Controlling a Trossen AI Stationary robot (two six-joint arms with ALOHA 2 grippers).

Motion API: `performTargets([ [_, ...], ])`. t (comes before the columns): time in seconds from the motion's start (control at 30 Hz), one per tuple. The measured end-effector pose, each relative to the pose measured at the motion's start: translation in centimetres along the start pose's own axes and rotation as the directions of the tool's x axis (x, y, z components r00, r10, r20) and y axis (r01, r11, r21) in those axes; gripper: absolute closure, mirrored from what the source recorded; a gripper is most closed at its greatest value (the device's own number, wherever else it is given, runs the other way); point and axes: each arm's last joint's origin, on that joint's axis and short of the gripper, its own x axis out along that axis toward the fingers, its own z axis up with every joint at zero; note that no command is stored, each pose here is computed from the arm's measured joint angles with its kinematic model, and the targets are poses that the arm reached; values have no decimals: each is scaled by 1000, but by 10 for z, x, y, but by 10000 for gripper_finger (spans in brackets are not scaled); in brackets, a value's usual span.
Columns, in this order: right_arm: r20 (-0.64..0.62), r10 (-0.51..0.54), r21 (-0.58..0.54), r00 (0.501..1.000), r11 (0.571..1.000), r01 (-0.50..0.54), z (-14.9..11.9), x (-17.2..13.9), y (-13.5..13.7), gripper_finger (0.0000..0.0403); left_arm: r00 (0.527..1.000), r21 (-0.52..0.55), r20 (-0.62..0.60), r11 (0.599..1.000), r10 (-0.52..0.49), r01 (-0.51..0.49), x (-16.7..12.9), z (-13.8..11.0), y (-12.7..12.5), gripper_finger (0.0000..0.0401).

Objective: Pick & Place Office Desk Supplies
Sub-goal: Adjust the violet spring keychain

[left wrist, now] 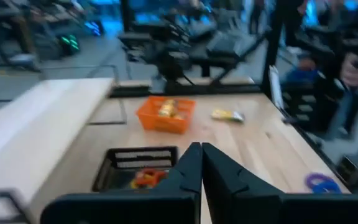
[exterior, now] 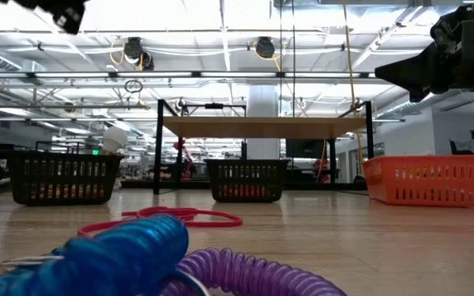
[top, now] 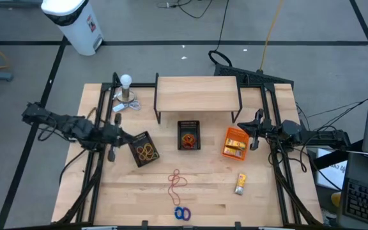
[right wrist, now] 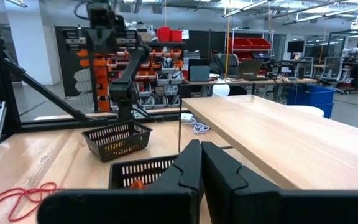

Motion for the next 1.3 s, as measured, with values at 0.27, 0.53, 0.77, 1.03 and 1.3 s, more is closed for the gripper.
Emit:
performTargets([
  [0.27,-6,0,-6,1000,1000,0,-1,0,0,403,979,-117,157,987,130,-112,-22,-43,15,397],
  [0.53,-8,1,16,1000,1000,-1,-1,0,0,403,956,-142,252,983,149,-115,-9,-79,12,399],
  [0.77,-8,5,99,1000,995,-4,-1,0,0,403,959,-121,261,989,111,-82,-4,-93,10,399],
  [1.03,17,39,152,999,988,-41,2,0,1,403,973,-106,181,987,141,-123,1,-110,11,400],
  [1.3,-26,189,202,982,963,-180,3,8,10,403,962,-170,145,964,231,-206,1,-113,13,391],
])
